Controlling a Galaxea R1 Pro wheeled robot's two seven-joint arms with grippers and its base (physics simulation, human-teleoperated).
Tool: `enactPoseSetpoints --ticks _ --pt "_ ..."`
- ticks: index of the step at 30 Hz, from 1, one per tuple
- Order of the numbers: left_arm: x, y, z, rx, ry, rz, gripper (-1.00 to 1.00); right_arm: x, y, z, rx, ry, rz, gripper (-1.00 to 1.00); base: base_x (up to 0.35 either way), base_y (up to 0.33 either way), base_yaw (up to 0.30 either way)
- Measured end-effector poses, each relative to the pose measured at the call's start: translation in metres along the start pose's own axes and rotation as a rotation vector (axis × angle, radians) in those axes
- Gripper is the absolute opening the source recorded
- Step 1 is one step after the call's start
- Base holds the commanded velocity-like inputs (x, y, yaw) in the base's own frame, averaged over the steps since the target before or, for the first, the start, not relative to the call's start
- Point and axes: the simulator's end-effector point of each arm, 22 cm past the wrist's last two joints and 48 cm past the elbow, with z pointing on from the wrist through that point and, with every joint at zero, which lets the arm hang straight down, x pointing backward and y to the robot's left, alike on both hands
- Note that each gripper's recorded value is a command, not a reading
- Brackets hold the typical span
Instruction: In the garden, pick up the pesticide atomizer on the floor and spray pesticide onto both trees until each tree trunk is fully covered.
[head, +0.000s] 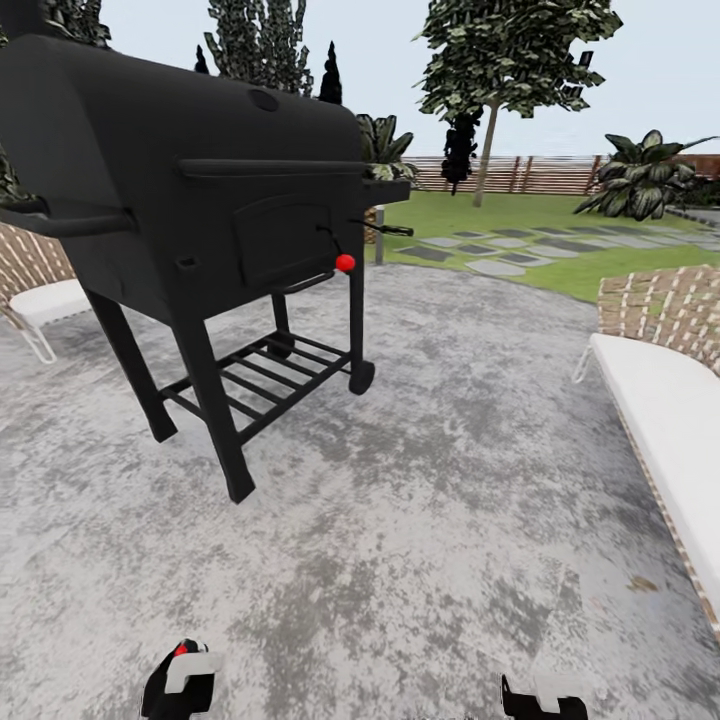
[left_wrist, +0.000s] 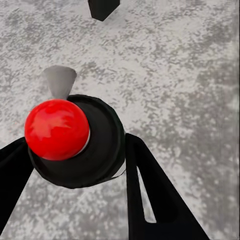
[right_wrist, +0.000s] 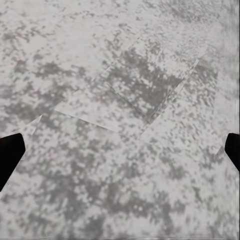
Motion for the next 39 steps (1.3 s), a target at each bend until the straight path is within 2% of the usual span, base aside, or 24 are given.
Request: enactPoseSetpoints --ticks 7,27,39 --pt "0.0005 0.0018 0.0001 -0.002 0.002 0.002 -1.0 0.0 0.0 0.0 0.0 0.0 0.0 1.0 0.147 0.0 -0.295" --pt "-0.0001 0.0031 0.0003 -0.003 -0.001 0.004 -1.0 0.0 0.0006 0.0 -0.002 0.0 -0.001 1.0 0.333 0.0 -0.293" --pt "-0.0003 0.0032 0.0004 -0.003 -0.001 0.004 -1.0 -0.0002 0.0018 -0.0001 -0.007 -0.001 -0.005 1.0 0.338 0.0 -0.04"
